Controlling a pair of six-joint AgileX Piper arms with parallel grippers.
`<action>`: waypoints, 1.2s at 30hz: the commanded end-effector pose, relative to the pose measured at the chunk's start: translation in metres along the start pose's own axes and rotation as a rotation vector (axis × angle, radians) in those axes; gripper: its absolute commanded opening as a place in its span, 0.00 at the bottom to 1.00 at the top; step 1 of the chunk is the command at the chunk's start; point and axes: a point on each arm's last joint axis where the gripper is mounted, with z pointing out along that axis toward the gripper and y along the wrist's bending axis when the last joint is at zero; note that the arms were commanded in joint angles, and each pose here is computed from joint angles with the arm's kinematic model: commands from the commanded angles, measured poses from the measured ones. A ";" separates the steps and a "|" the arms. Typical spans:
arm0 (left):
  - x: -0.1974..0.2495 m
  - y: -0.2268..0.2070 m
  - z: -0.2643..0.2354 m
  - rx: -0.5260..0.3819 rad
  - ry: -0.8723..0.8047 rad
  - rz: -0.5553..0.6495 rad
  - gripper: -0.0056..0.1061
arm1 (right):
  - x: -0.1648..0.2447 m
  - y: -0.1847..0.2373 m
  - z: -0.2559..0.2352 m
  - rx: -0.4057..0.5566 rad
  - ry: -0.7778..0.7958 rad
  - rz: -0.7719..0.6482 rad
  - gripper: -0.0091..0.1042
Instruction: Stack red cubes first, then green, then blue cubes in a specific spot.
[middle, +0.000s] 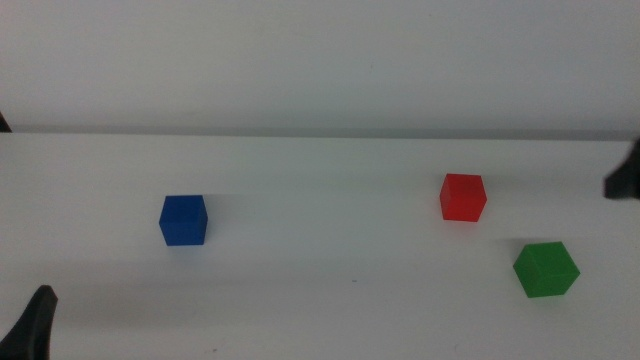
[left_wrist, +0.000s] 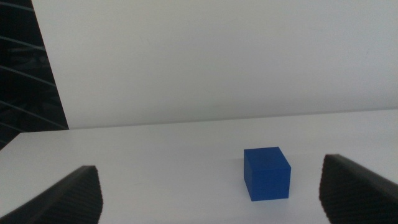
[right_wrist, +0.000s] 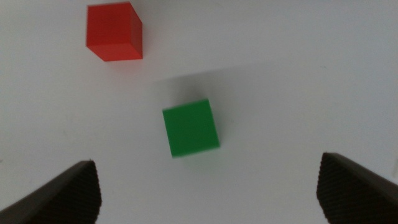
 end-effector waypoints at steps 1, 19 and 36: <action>0.011 0.000 0.000 0.001 -0.010 -0.006 0.89 | -0.022 0.007 0.020 0.006 0.065 -0.009 0.90; 0.011 0.000 0.000 0.001 -0.010 -0.006 0.89 | -0.096 0.079 0.144 0.057 0.284 -0.057 0.81; 0.011 0.000 0.000 0.001 -0.010 -0.006 0.89 | -0.090 0.096 0.213 0.033 0.270 -0.065 0.80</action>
